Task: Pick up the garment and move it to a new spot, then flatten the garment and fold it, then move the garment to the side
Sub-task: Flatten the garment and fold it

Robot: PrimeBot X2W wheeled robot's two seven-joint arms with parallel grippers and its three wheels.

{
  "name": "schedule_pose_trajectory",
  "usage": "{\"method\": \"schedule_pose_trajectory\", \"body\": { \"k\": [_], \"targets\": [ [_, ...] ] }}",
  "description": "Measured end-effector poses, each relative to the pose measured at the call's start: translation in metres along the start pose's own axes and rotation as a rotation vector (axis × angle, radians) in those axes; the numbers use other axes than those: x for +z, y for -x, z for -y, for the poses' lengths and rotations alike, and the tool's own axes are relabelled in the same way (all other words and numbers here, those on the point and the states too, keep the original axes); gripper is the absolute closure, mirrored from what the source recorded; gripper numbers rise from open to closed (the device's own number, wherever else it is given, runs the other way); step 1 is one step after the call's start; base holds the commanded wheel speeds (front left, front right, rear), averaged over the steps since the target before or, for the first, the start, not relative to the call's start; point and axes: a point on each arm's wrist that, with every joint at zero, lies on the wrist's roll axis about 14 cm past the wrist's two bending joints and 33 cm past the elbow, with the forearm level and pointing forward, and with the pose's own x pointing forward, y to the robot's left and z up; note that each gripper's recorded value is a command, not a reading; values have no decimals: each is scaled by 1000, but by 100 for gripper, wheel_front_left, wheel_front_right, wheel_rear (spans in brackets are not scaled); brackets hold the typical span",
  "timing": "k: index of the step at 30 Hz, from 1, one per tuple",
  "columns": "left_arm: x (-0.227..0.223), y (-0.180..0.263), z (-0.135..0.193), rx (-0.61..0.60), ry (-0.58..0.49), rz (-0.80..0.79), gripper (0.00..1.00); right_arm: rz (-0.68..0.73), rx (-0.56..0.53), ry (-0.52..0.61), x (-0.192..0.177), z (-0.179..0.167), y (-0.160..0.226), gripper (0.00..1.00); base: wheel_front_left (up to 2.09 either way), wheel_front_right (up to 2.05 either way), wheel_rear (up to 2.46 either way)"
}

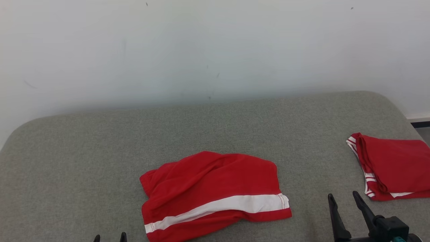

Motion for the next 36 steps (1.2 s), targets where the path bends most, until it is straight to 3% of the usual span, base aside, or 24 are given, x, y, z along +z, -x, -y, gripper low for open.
{"method": "schedule_pose_trajectory", "body": {
  "k": [11, 24, 33, 34, 35, 36],
  "targets": [
    [-10, -1, 12, -39, 5, -32, 0, -13, 17, -19, -3, -8, -4, 0, 0, 0, 0],
    [-47, -31, 43, -163, 72, -220, 0, -334, 130, -68, -36, -40, -32, 0, 0, 0, 0],
    [-64, -46, 39, -139, 128, -323, 0, -375, 186, -57, -39, -56, -48, 0, 0, 0, 0],
    [-65, -47, 41, -144, 140, -334, 18, -377, 188, -56, -40, -56, -49, 0, 0, 0, 0],
    [-66, -48, 42, -147, 143, -339, 27, -378, 189, -55, -41, -56, -49, 0, 0, 0, 0],
    [-66, -49, 42, -148, 142, -340, 56, -382, 188, -57, -42, -56, -50, 0, 0, 0, 0]
  ]
}}
